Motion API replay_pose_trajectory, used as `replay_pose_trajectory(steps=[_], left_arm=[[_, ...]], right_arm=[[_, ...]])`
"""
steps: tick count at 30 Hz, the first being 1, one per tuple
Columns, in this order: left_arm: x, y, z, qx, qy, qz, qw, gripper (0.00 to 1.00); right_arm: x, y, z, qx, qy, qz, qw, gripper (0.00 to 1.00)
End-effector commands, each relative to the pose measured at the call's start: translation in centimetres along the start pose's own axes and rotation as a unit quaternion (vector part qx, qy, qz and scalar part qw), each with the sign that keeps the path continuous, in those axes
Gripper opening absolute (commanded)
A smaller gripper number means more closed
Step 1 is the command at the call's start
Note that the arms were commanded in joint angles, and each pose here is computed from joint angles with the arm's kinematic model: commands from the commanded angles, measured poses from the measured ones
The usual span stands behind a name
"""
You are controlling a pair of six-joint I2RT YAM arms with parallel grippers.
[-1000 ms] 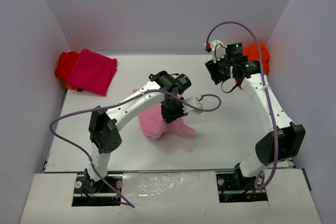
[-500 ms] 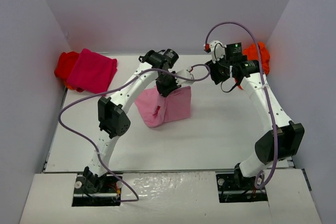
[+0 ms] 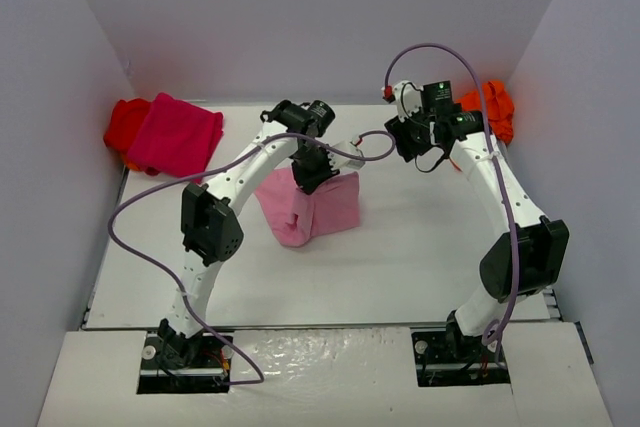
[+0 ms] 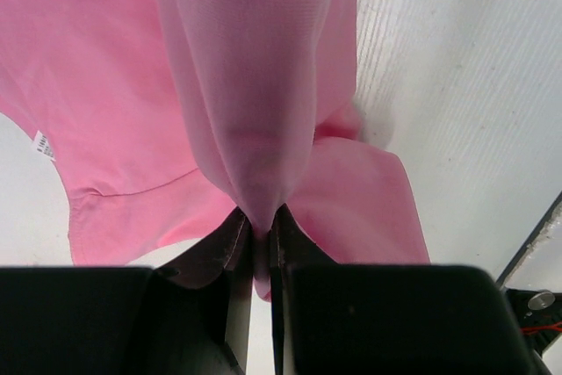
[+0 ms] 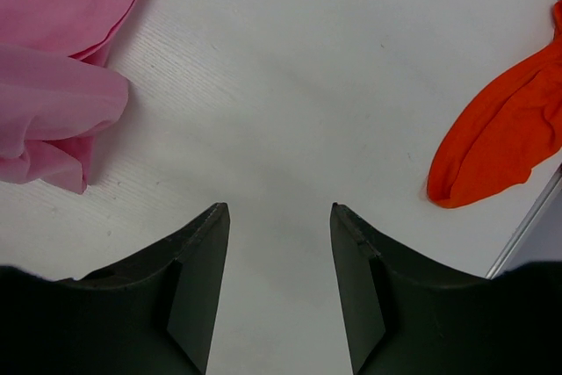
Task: Fold and stack the t-shirts
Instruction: Fold the long partially folded tshirt into a neat square
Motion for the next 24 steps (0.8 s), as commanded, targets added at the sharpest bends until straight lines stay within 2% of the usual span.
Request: replay_pose_trajectory(steps=[1,11,24], left_arm=[[-3.3,-7.3,6.8,-0.079,0.047,0.031,0.995,0.0],[-3.2,-10.7,9.3,-0.073,0.031,0.041,0.996,0.0],[-3.6,-12.4,9.3,-0.091,0.039,0.071,0.993,0.0]], right_arm=[[2.5,0.3,0.8,0.003,-0.042,0.009,0.999,0.47],[2.1,1.0,0.9,0.004,-0.042,0.015,0.999,0.47],[1.2,1.7,0.7,0.012,-0.037,0.027,0.999,0.47]])
Point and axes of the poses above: each gripper's point midway between its finger pads, its own z axis back along the fingers, its own y axis along the line the jaws close on, x = y × z, the point moved 2 cm from there along z, back along the fingers, and after that the axes turned 9 degrees about -z, right-handed, at the moved point
